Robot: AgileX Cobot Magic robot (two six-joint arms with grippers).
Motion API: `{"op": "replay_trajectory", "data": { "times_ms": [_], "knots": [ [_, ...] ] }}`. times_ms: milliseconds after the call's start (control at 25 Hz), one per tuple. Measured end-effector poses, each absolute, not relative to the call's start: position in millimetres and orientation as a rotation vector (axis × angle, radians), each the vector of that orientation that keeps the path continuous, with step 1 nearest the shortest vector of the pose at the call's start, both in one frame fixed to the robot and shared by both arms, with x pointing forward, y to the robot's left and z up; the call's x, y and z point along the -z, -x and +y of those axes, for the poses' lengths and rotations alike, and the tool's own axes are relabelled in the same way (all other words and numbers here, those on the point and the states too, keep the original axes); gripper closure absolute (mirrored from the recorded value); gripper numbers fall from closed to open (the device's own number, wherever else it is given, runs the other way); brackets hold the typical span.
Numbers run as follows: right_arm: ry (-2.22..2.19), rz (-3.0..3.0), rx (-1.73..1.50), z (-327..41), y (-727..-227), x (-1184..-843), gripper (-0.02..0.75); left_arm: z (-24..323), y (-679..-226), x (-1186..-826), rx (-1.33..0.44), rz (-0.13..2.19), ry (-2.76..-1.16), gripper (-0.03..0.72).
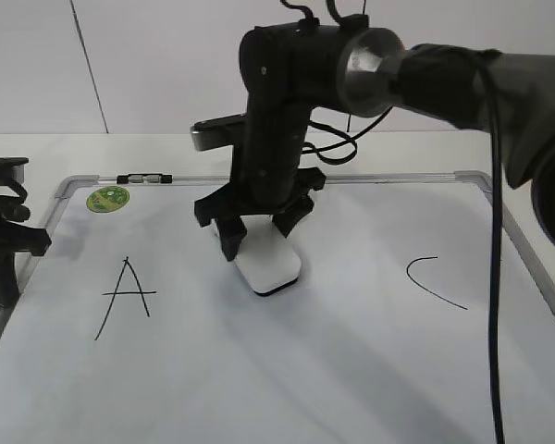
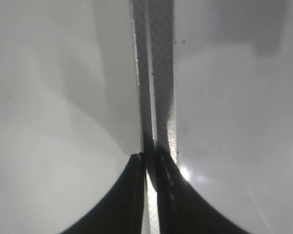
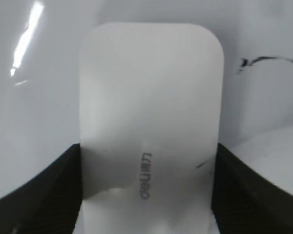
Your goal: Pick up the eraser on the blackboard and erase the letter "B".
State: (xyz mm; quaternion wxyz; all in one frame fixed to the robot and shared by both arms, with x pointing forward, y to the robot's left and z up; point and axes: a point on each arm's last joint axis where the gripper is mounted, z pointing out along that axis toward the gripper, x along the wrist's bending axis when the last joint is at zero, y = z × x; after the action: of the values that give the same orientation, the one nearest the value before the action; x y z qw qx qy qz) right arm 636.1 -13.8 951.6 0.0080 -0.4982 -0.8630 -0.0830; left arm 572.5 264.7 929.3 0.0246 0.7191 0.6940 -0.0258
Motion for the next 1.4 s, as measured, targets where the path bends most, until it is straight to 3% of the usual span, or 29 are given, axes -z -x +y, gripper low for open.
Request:
{"op": "replay_trajectory", "data": {
  "times_ms": [240,600,1040,1240,1400],
  "knots": [
    [1.457,-2.745,0.264,14.4,-614.8,-951.9,0.184,265.5,-571.9,-929.3,0.086,2.151,-2.229,0.652],
    [1.523,-2.723,0.256,1.3,-626.2,-951.4,0.184,265.8,-571.7,-929.3,0.09,2.154,-2.226,0.652],
    [1.918,-2.489,0.266,-111.5,-692.5,-952.4,0.185,265.6,-571.7,-929.3,0.092,2.155,-2.224,0.653],
    [1.953,-2.465,0.268,-121.9,-696.9,-952.4,0.185,265.5,-571.7,-929.3,0.093,2.155,-2.223,0.653],
    [1.916,-2.489,0.269,-108.9,-691.6,-952.4,0.185,265.5,-571.4,-929.3,0.097,2.157,-2.224,0.653]
  ]
}}
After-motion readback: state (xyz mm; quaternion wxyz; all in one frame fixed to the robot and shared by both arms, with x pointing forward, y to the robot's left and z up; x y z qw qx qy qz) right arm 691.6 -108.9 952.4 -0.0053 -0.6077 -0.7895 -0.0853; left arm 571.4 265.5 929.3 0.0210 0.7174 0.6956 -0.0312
